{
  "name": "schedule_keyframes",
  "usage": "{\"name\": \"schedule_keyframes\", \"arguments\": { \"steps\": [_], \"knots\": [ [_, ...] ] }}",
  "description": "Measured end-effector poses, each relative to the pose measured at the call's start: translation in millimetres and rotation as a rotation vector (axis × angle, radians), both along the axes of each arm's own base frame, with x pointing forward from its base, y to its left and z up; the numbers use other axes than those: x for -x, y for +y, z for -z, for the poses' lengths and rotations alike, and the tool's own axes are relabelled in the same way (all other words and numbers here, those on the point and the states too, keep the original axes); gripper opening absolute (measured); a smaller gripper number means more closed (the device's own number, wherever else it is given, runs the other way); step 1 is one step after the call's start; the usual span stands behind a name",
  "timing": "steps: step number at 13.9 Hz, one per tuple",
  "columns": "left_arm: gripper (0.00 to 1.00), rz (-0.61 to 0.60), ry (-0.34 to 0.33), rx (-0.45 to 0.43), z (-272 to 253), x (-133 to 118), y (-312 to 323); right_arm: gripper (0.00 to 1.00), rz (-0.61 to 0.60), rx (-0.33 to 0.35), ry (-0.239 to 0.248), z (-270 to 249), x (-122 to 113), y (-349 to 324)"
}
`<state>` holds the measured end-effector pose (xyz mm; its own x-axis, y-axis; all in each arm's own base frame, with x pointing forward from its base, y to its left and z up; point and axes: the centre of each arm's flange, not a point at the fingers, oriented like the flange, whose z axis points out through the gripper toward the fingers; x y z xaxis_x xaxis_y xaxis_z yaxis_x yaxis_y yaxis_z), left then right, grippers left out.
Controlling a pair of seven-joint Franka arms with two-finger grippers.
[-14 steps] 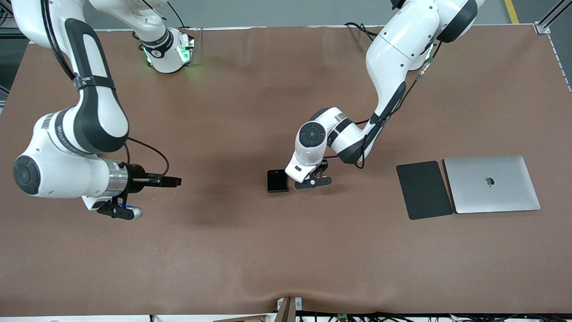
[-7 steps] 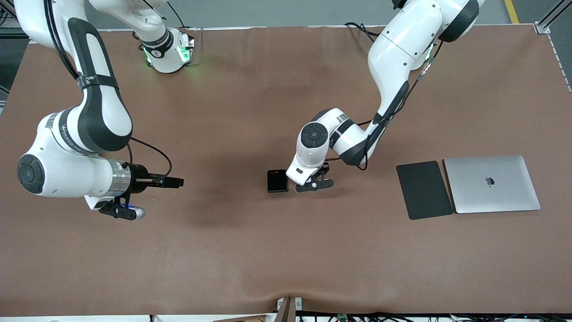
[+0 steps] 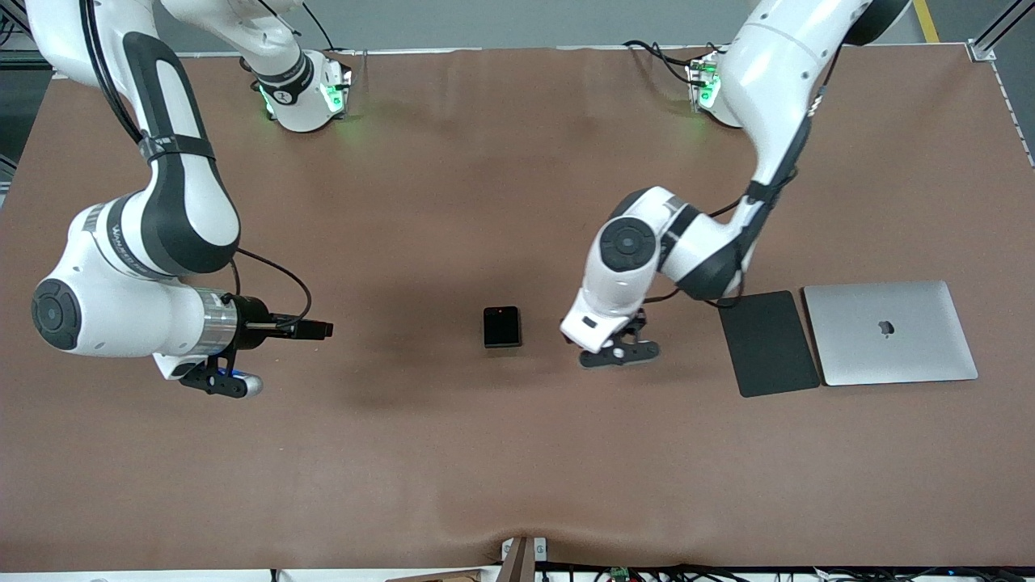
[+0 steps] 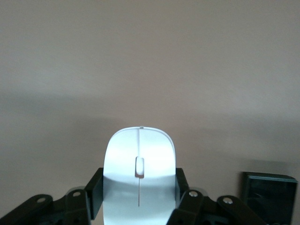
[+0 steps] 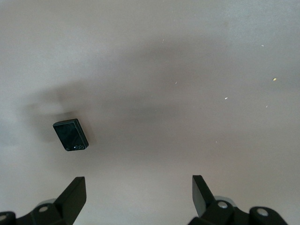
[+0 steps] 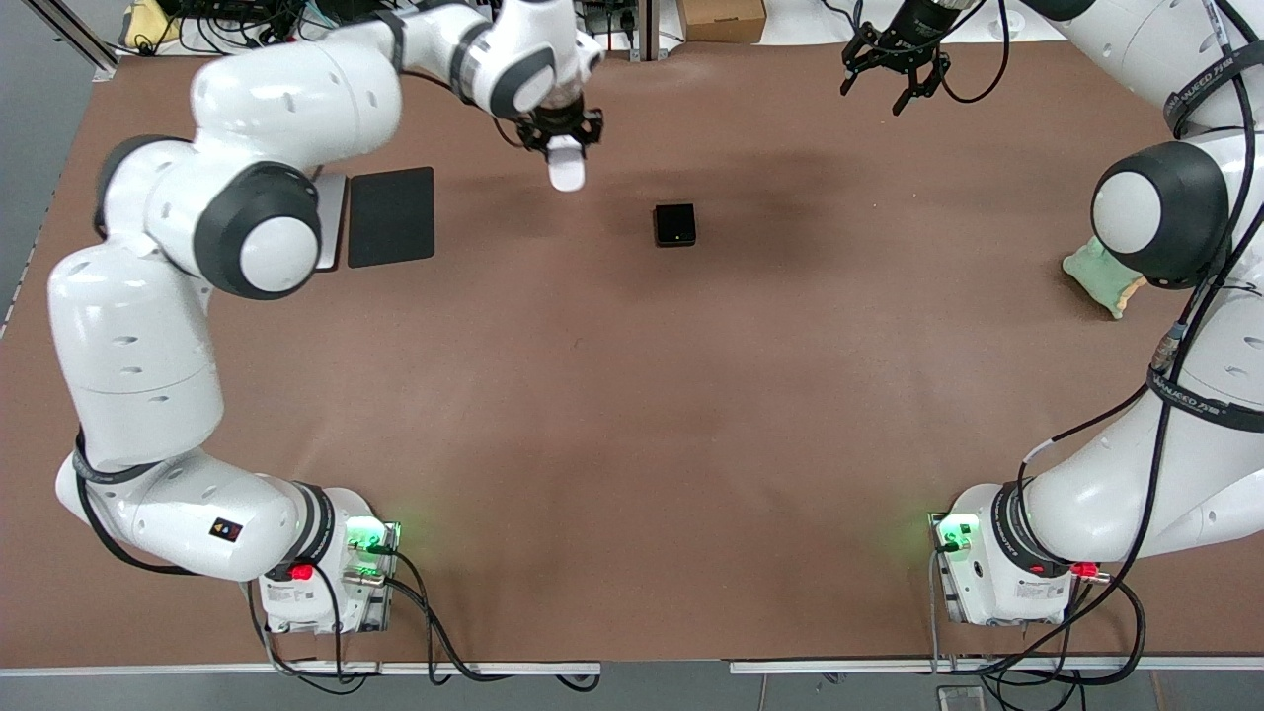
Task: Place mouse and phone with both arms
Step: 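Carry the mouse to the mouse pad while the right gripper descends on the phone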
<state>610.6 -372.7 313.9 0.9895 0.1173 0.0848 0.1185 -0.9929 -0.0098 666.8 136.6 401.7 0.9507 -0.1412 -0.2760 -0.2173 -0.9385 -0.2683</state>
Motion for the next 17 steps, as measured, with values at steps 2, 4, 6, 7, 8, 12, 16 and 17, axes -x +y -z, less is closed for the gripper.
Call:
{"name": "schedule_keyframes", "arguments": {
  "steps": [2,4,6,7,8,12,16,17],
  "knots": [
    [0.63,0.006,0.017,0.0,-22.5,-12.5,34.5,1.0,-0.001,-0.011,-0.016,2.0,-1.1,10.0],
    [0.63,0.029,0.041,0.005,-34.6,-25.0,78.5,1.0,0.02,-0.006,-0.05,6.8,-2.1,41.7],
    [0.63,0.039,0.069,0.005,-36.8,-34.2,126.1,1.0,0.046,0.004,-0.085,18.6,2.9,96.9],
    [0.63,0.04,0.084,0.001,-34.4,-37.0,147.8,1.0,0.046,0.008,-0.112,27.1,6.9,126.7],
    [0.63,0.04,0.097,-0.003,-30.3,-39.2,167.2,1.0,0.039,0.018,-0.136,36.8,11.3,152.5],
    [0.62,0.029,0.149,-0.012,-7.9,-43.5,235.3,1.0,-0.007,0.12,-0.186,65.8,21.5,206.7],
    [0.63,-0.005,0.145,0.008,25.4,-40.3,298.2,1.0,-0.048,0.146,-0.186,78.3,32.9,230.9],
    [0.63,-0.011,0.131,0.017,36.2,-36.8,303.3,1.0,-0.056,0.153,-0.188,82.3,35.4,235.8]
  ]
}}
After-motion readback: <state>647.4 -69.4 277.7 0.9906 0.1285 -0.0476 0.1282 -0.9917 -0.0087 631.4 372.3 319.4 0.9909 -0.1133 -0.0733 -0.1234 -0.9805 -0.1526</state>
